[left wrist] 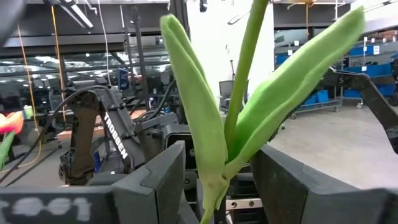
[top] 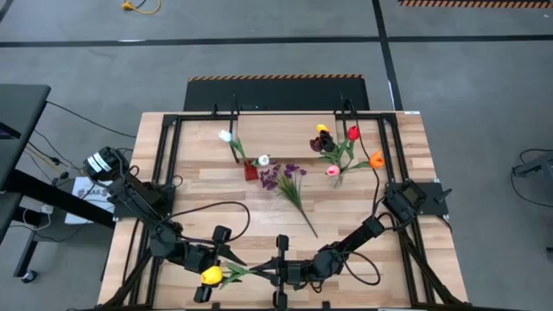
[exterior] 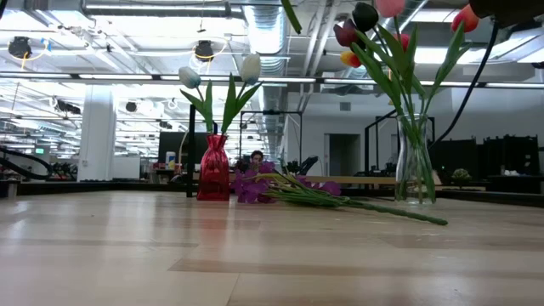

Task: Pick and place flowers into a vace then onto a shelf
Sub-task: Put the yellow flower into the red vase

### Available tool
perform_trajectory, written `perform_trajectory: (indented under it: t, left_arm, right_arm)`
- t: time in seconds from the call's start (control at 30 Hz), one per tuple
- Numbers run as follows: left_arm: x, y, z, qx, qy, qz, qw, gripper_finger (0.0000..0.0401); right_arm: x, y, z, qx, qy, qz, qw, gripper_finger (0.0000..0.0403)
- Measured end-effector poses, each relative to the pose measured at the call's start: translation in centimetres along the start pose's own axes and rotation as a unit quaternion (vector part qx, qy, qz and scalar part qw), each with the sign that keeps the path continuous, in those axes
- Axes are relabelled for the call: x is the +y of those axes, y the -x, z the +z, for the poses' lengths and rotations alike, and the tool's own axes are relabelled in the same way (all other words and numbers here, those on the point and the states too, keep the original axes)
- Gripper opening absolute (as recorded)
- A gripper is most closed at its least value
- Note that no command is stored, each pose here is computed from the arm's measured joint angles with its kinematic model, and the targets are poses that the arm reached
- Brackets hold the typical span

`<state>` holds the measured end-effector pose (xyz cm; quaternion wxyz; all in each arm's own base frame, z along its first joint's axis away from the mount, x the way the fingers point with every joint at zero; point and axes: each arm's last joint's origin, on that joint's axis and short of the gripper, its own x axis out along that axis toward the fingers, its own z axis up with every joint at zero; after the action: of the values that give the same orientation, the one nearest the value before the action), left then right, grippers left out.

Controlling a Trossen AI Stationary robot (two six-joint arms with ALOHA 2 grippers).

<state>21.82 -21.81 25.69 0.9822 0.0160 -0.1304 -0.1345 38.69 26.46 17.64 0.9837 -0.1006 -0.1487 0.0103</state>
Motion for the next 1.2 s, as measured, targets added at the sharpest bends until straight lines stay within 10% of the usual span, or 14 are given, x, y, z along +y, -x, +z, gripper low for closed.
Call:
perform_trajectory:
  t: [0.27,0.7,1.2]
  left_arm:
    - [-0.1,0.1,0.0,0.002,-0.010,0.007,1.000,0.0160]
    - [0.0,0.1,0.0,0.006,-0.029,0.017,0.999,0.0011]
    - [-0.9,1.0,0.6,0.018,-0.054,0.046,0.997,0.0005]
  right_arm:
    - [0.0,0.0,0.0,0.001,0.000,0.000,1.000,0.0000]
    - [-0.1,-0.1,-0.3,0.011,-0.001,0.002,1.000,0.0025]
    - [0.3,0.1,-0.9,0.051,-0.002,-0.010,0.999,0.0242]
